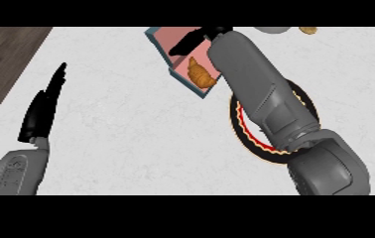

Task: Pick the croissant from the plate and place it in the cardboard box

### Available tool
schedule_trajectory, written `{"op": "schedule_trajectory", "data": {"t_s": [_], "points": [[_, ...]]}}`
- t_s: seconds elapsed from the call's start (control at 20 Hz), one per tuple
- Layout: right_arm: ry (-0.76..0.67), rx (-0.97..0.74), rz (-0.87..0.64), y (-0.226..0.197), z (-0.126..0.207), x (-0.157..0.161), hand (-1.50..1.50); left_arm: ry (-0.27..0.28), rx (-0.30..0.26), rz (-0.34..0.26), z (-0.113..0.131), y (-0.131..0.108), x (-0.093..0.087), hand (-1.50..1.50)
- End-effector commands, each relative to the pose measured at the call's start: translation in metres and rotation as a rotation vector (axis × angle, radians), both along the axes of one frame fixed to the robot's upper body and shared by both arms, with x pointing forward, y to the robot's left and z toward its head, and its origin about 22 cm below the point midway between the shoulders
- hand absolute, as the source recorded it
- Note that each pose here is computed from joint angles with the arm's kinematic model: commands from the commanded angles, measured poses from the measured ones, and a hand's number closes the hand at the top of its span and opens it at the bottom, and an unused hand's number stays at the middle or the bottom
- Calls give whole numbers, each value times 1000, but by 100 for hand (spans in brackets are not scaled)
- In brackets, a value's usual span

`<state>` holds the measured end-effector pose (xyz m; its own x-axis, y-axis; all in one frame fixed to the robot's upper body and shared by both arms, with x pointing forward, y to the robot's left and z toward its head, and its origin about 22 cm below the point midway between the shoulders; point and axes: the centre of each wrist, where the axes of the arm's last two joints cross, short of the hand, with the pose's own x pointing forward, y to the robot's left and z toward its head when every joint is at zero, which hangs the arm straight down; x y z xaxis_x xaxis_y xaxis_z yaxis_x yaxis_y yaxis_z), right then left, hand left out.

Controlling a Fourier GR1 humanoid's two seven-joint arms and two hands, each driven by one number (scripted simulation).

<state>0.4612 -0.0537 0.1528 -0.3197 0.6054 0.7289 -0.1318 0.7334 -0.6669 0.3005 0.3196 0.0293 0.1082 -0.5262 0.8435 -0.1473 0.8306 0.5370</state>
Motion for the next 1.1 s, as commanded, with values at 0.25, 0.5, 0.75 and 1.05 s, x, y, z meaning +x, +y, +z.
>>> {"op": "schedule_trajectory", "data": {"t_s": [0.25, 0.5, 0.75, 1.05], "points": [[-103, 330, -80, -40, 16, 12, -150, 18, 9, 12, -6, 10, -6, 0], [-89, 410, -89, -84, 13, 19, -150, 24, 7, 34, -5, 9, -14, 0], [-60, 427, -127, -136, 4, 20, -150, 20, -9, 39, 3, 10, -8, 0], [-75, 393, -171, -213, 7, 14, -150, 13, -9, 52, -10, 15, -27, 0]]}}
